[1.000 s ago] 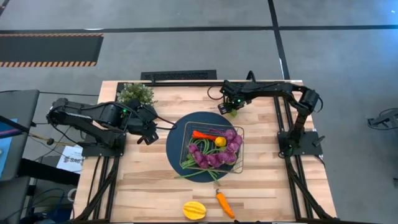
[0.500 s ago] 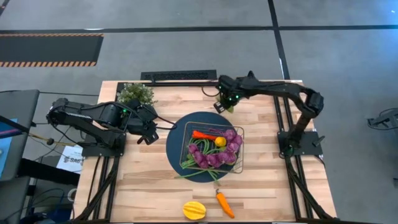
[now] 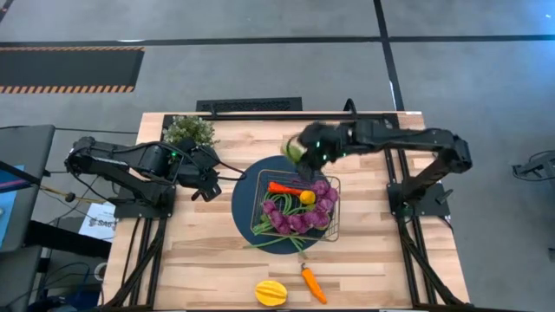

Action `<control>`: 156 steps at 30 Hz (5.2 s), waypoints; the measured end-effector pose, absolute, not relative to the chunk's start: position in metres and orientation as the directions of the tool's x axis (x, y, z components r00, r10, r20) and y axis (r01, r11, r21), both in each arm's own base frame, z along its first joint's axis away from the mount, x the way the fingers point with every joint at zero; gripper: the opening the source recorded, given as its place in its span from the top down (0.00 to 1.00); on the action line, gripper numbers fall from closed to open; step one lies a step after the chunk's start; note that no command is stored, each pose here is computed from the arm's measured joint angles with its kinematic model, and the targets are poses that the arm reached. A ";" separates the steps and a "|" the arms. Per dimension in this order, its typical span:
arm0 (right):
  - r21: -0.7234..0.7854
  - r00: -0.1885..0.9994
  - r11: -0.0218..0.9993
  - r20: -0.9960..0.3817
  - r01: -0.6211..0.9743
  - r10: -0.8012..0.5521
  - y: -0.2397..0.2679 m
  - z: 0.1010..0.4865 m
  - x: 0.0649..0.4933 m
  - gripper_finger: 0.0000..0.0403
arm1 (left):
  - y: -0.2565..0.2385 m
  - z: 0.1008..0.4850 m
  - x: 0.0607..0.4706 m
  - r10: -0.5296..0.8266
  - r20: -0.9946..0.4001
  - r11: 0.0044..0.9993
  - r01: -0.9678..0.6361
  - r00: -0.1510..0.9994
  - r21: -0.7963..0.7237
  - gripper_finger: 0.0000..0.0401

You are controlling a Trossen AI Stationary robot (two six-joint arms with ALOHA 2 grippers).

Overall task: Build produce basket
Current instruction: Put the green cucumber into the gold wire basket, then adjust the gold wire basket

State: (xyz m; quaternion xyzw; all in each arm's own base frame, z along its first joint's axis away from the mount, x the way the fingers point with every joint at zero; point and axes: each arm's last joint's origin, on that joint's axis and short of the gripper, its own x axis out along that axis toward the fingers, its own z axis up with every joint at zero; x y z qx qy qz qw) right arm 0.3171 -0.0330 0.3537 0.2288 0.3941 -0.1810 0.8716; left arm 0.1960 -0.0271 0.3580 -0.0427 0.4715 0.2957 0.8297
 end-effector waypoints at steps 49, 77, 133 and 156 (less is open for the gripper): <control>0.073 0.326 0.844 -0.937 0.531 -0.124 0.034 0.281 0.369 0.24 | -0.028 0.360 0.200 0.432 -0.797 0.827 -0.537 0.421 0.165 0.46; 0.045 0.283 0.632 -0.917 0.774 -0.281 0.167 0.345 0.237 0.25 | -0.029 0.360 0.201 0.422 -0.799 0.821 -0.555 0.428 0.136 0.46; 0.010 0.124 0.446 -0.966 0.895 -0.227 0.114 0.239 0.270 0.55 | -0.028 0.360 0.201 0.433 -0.794 0.771 -0.631 0.427 0.081 0.46; 0.026 0.203 0.569 -0.947 0.822 -0.249 0.068 0.243 0.297 0.95 | -0.028 0.360 0.201 0.431 -0.795 0.767 -0.638 0.427 0.073 0.46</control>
